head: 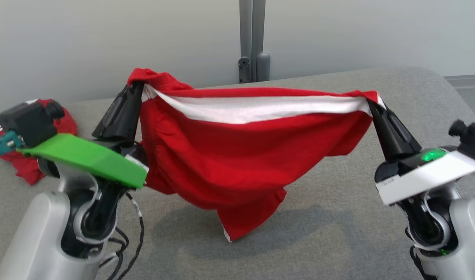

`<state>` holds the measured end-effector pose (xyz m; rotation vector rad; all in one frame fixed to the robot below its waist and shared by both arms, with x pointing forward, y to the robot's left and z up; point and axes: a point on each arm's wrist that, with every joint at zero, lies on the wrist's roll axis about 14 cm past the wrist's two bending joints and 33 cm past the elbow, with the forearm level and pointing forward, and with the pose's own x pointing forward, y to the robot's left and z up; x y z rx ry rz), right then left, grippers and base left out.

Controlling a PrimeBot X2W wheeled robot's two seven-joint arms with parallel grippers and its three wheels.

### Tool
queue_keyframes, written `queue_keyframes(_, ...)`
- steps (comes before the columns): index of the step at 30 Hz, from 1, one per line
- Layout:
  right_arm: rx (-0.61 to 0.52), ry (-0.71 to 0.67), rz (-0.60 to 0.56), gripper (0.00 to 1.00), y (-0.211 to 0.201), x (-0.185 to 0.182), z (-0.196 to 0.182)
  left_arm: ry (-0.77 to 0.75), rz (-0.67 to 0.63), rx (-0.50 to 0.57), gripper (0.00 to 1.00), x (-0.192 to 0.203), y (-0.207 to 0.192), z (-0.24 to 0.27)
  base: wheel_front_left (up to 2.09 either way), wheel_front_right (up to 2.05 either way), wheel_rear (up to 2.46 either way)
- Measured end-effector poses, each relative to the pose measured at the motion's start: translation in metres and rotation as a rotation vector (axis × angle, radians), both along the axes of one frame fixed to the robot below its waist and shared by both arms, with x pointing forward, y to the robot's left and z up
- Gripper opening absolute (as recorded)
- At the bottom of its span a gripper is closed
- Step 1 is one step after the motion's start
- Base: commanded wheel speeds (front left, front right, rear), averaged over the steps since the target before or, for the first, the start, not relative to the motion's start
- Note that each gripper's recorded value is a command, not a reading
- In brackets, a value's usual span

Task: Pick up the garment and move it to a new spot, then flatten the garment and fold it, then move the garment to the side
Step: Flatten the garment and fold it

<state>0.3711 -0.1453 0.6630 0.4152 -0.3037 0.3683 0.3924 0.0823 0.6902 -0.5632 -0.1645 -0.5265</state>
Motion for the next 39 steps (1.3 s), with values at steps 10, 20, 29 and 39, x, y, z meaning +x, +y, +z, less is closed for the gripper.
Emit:
queue_keyframes(10,0.028,-0.139,-0.038,0.0,0.005,0.118,0.086,0.047,0.14,0.05,0.0,0.135,0.014,0.044,0.0,0.0,0.0)
queue_keyframes(20,0.051,-0.111,-0.125,0.0,-0.002,0.211,0.069,0.022,0.194,0.054,0.0,0.238,0.005,0.026,0.0,0.0,0.0)
queue_keyframes(29,0.063,0.352,-0.058,0.0,0.021,0.226,-0.138,0.476,0.15,0.09,0.0,0.25,-0.005,-0.211,0.0,0.0,0.0)
queue_keyframes(39,0.166,0.467,-0.058,0.0,0.016,0.199,-0.192,0.596,0.1,0.065,0.0,0.207,-0.008,-0.276,0.0,0.0,0.0)
